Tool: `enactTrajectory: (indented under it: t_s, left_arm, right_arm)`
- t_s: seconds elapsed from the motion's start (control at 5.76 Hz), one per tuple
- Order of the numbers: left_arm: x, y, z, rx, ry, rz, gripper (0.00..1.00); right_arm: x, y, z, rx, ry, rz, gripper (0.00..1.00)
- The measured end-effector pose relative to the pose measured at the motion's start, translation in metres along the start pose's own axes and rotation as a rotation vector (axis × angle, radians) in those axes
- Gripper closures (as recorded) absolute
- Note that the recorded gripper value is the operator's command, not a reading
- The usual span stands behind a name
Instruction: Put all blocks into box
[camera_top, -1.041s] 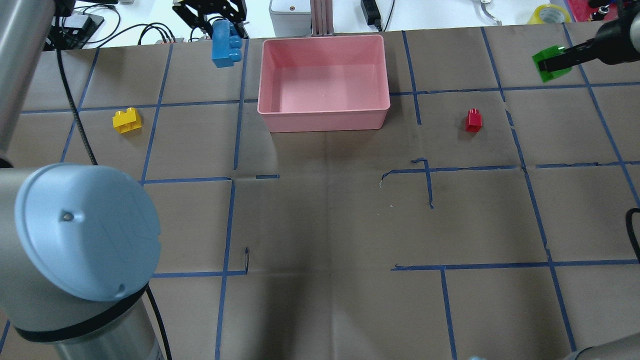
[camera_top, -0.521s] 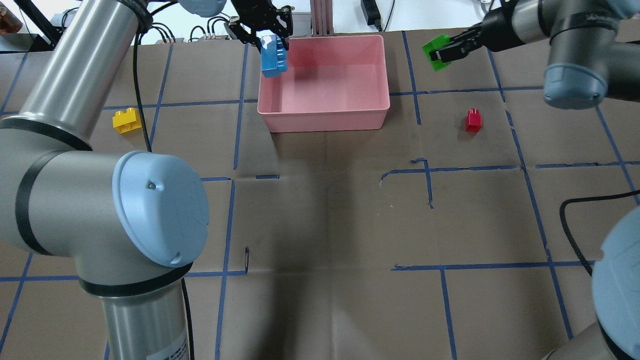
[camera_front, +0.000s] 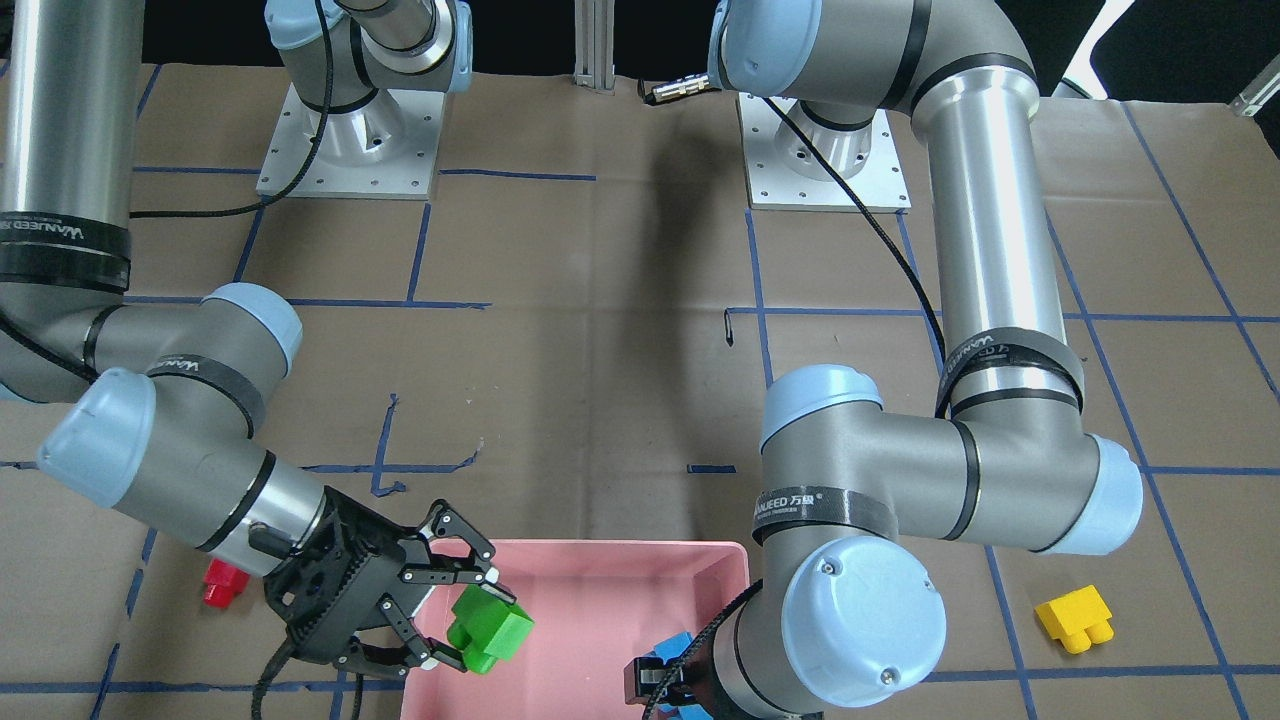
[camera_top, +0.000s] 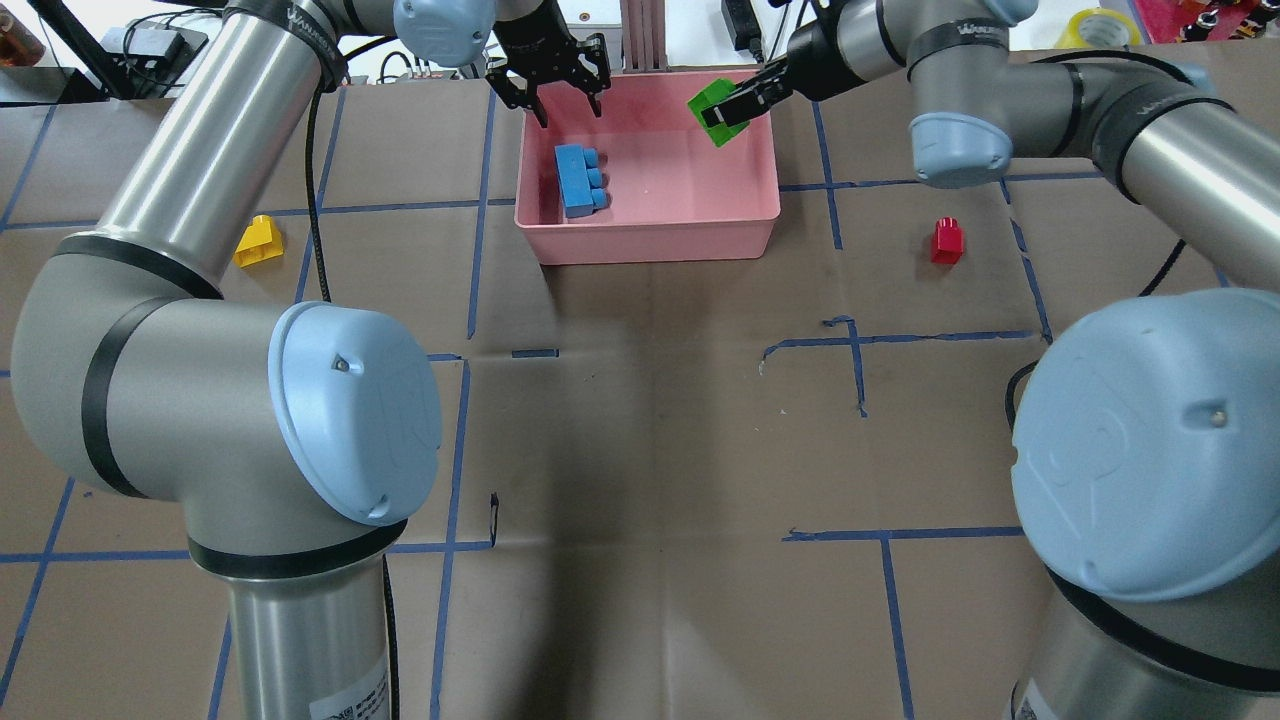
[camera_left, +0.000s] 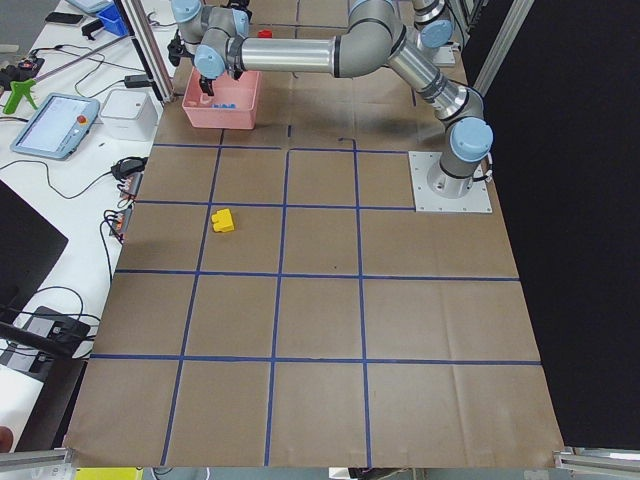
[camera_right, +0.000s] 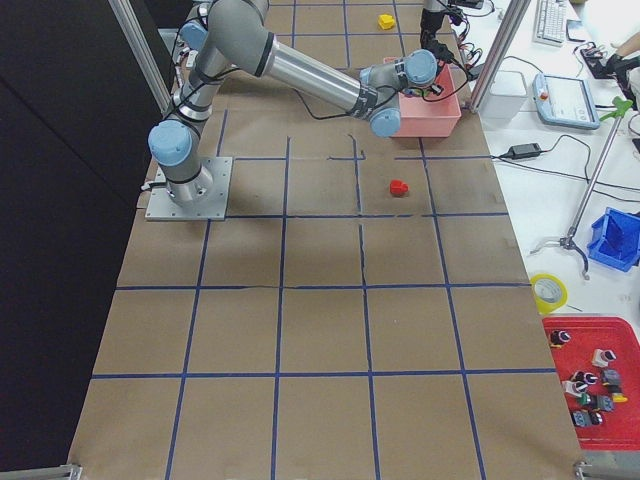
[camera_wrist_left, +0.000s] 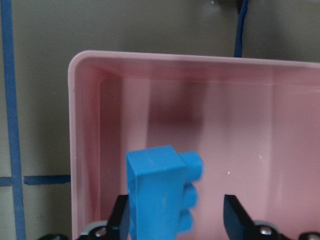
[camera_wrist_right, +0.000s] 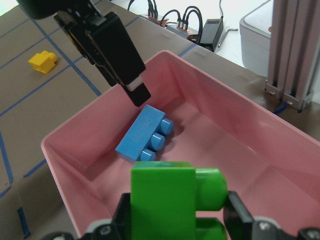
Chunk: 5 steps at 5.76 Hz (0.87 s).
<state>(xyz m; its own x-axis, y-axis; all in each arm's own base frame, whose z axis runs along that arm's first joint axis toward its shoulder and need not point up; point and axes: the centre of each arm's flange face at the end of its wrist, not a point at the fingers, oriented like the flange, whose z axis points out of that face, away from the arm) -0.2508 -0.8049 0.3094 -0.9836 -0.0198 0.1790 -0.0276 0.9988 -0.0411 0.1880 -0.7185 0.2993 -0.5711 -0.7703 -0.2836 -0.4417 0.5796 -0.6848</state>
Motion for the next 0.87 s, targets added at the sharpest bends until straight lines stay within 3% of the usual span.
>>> enactTrajectory:
  t_s: [0.17,0.87]
  left_arm:
    - [-0.006,0.004,-0.026,0.009,-0.002,-0.006,0.01]
    - [-0.174,0.023,-0.163,-0.027,-0.029,0.056,0.01]
  right_arm:
    - [-0.005,-0.002,0.01,0.002,-0.021,0.015,0.01]
    - [-0.017,-0.008,0.012,-0.011,-0.022,0.012,0.0]
